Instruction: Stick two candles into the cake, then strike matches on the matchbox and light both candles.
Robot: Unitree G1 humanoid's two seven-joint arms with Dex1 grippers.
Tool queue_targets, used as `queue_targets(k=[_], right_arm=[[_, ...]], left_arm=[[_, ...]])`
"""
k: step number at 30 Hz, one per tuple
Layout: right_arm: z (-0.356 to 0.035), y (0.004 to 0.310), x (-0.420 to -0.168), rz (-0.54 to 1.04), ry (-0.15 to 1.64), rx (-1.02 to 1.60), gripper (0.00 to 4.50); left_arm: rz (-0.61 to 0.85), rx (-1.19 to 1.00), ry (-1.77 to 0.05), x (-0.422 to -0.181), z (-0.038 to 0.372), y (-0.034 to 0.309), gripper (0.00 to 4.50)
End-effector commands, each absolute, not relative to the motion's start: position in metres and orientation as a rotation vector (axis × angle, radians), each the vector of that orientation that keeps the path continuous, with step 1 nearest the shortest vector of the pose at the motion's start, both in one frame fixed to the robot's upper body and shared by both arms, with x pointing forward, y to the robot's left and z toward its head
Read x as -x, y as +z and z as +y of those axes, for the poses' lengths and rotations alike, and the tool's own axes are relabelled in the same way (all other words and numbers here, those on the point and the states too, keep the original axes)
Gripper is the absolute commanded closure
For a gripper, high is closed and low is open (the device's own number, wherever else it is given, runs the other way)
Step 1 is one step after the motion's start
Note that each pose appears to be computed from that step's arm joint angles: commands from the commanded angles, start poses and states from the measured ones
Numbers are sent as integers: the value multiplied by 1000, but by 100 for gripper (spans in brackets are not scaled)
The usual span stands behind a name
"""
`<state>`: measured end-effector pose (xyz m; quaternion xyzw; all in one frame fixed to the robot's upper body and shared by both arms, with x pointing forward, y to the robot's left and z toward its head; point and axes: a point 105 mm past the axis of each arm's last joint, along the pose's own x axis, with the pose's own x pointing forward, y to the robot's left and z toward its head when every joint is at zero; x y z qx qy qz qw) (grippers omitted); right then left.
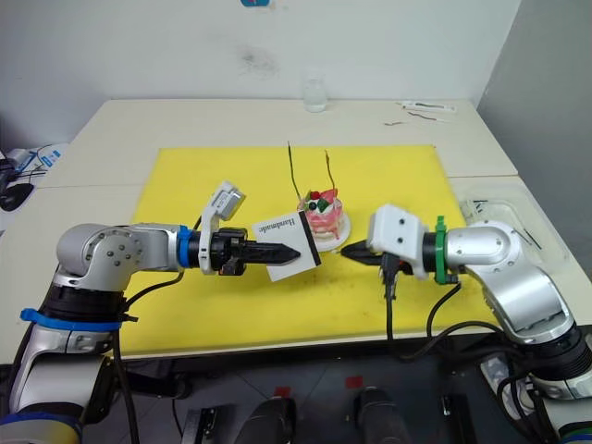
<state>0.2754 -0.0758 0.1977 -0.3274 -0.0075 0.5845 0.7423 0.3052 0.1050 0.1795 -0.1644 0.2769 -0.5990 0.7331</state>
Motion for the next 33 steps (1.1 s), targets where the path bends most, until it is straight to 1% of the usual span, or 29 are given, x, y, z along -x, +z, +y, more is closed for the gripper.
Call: queue_targets(k=[1, 4, 9, 17, 26, 33], right_arm=[[-68, 215, -282, -90, 1242, 748, 443], [-69, 217, -287, -87, 1220, 744, 443], [-71, 221, -288, -87, 1205, 739, 443], [-64, 227, -292, -119, 1196, 747, 443], [-61, 221, -296, -103, 1196, 773, 443], [-56, 214, -293, -95, 1236, 803, 443]], left_arm=[[579, 342, -1364, -306, 98, 190, 402], [575, 340, -1368, -307, 97, 191, 402], [580, 340, -1371, -307, 98, 191, 402], [580, 343, -1381, -307, 97, 192, 402], [575, 344, -1395, -305, 96, 193, 402], [563, 345, -1406, -304, 96, 195, 402]])
